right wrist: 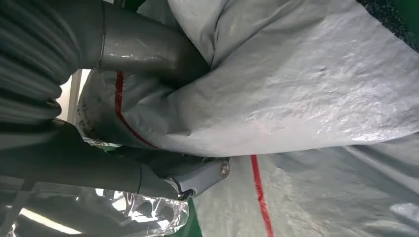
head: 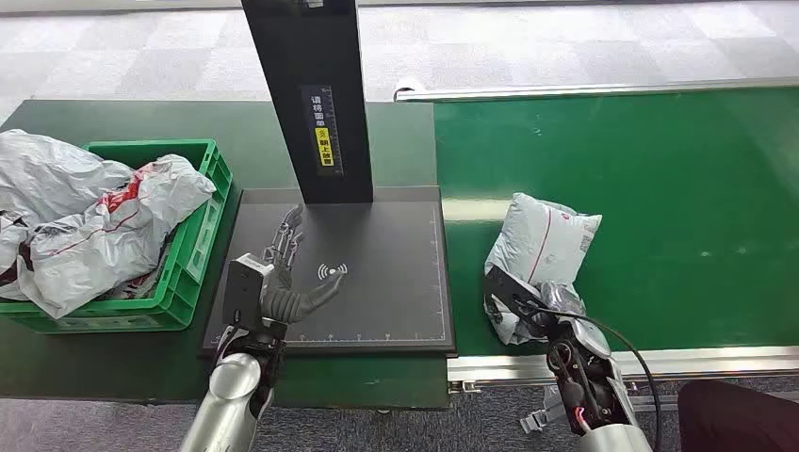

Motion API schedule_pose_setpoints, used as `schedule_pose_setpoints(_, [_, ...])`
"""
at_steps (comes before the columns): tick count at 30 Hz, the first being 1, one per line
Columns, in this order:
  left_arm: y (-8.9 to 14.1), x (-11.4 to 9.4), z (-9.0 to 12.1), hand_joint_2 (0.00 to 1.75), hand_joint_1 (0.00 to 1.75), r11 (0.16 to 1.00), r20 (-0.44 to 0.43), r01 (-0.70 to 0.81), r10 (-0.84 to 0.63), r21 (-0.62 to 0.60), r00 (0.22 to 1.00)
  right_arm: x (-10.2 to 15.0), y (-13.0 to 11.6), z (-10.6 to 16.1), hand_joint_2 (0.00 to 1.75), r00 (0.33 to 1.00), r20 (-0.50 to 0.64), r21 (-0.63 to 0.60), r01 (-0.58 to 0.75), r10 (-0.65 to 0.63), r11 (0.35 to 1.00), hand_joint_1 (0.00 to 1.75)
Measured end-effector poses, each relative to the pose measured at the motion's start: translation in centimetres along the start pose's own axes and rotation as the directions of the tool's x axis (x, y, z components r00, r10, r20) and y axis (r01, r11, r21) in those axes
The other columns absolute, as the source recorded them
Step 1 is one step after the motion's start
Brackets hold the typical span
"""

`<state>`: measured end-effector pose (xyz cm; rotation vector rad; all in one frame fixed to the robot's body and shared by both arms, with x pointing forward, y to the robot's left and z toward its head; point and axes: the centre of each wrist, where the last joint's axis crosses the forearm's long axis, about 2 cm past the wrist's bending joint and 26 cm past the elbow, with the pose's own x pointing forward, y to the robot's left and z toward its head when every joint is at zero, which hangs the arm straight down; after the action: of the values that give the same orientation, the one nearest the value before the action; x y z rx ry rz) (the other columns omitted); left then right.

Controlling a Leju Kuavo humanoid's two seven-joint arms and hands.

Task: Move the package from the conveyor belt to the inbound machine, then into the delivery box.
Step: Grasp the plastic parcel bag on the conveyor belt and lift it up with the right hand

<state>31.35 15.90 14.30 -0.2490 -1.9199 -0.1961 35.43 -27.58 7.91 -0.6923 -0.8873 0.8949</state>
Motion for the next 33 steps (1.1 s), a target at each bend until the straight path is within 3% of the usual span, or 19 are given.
schedule_pose_setpoints(7, [-0.1,-0.3,0.5,1.75,0.0,1.0,-0.011,0.001,-0.001,0.002,1.0,0.1,0.1,0.2,1.75,0.996,0.066,-0.021,0.068,-0.067,0.997,1.75])
schedule_pose_setpoints(15, [0.1,-0.3,1.1,1.75,0.0,0.999,-0.003,-0.003,0.003,0.035,1.0,1.0,-1.4,0.9,1.75,0.927,0.274,-0.147,0.302,-0.255,0.942,1.75])
schedule_pose_setpoints(21, [0.2,-0.3,1.3,1.75,0.0,0.998,0.015,-0.011,0.01,0.065,1.0,1.5,-3.1,2.0,1.75,0.828,0.472,-0.309,0.476,-0.301,0.823,1.75])
schedule_pose_setpoints(27, [0.4,-0.3,1.2,1.75,0.0,0.996,0.049,-0.025,0.021,0.089,0.999,2.1,-4.3,3.3,1.75,0.7,0.663,-0.382,0.622,-0.266,0.683,1.75])
schedule_pose_setpoints(33, [0.6,-0.1,0.9,1.75,0.0,0.993,0.08,-0.03,0.021,0.114,0.997,2.8,-4.6,4.3,1.75,0.645,0.732,-0.378,0.652,-0.219,0.657,1.75])
